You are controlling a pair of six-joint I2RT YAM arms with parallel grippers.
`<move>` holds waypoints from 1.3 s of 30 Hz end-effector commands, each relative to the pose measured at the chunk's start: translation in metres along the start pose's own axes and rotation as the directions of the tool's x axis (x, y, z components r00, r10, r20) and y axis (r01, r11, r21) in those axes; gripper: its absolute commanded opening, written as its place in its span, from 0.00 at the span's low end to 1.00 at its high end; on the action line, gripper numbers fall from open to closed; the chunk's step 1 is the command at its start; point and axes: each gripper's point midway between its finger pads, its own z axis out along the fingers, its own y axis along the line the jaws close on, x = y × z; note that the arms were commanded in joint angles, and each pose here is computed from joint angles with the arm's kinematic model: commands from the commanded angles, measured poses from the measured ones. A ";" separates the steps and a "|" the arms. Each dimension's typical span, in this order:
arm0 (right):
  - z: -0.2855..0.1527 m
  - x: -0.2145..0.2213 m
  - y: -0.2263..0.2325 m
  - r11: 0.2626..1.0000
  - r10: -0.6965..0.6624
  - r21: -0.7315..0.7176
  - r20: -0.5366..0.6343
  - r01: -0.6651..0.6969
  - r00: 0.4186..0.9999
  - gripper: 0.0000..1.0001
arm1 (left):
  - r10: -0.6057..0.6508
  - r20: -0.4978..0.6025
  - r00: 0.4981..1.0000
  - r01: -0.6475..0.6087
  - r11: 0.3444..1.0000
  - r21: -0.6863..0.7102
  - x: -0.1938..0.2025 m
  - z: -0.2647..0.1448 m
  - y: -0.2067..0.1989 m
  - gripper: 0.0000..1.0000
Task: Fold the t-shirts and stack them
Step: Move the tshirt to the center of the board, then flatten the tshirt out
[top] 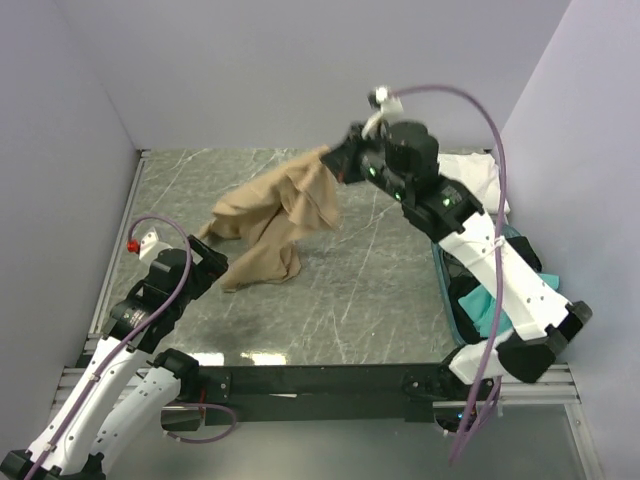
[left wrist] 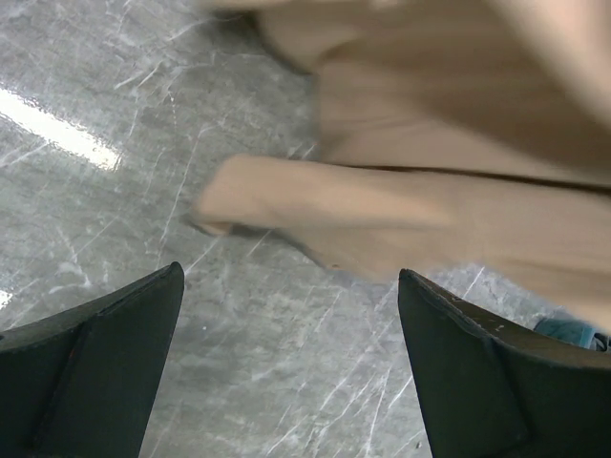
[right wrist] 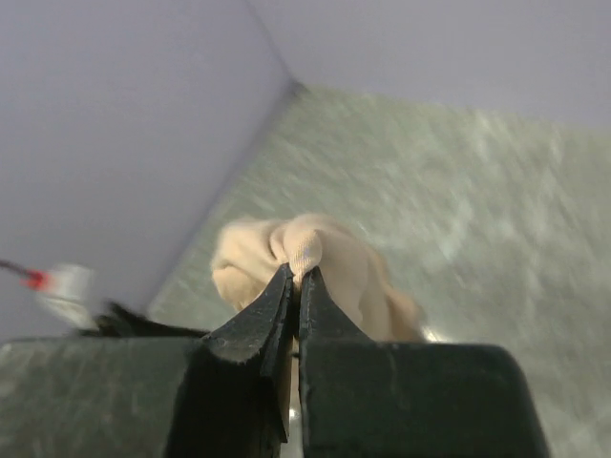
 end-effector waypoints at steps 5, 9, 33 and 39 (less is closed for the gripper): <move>-0.027 0.187 -0.197 0.844 0.339 0.484 -0.153 -0.229 0.928 0.19 | -0.021 0.018 1.000 0.021 1.000 -0.005 -0.005 0.000 -0.003 0.99; -0.061 0.228 -0.255 0.698 0.338 0.704 -0.164 -0.130 0.927 0.53 | -0.008 -0.011 1.000 0.008 0.999 -0.040 0.002 0.007 0.000 0.99; -0.135 0.262 -0.233 0.792 0.274 0.599 -0.171 -0.121 0.946 0.89 | -0.100 -0.045 0.994 0.083 0.957 -0.278 -0.033 0.161 0.044 0.93; -0.142 0.271 -0.235 0.783 0.289 0.606 -0.159 -0.138 0.944 0.89 | -0.084 -0.127 0.988 0.038 0.943 -0.330 -0.027 0.192 0.058 0.82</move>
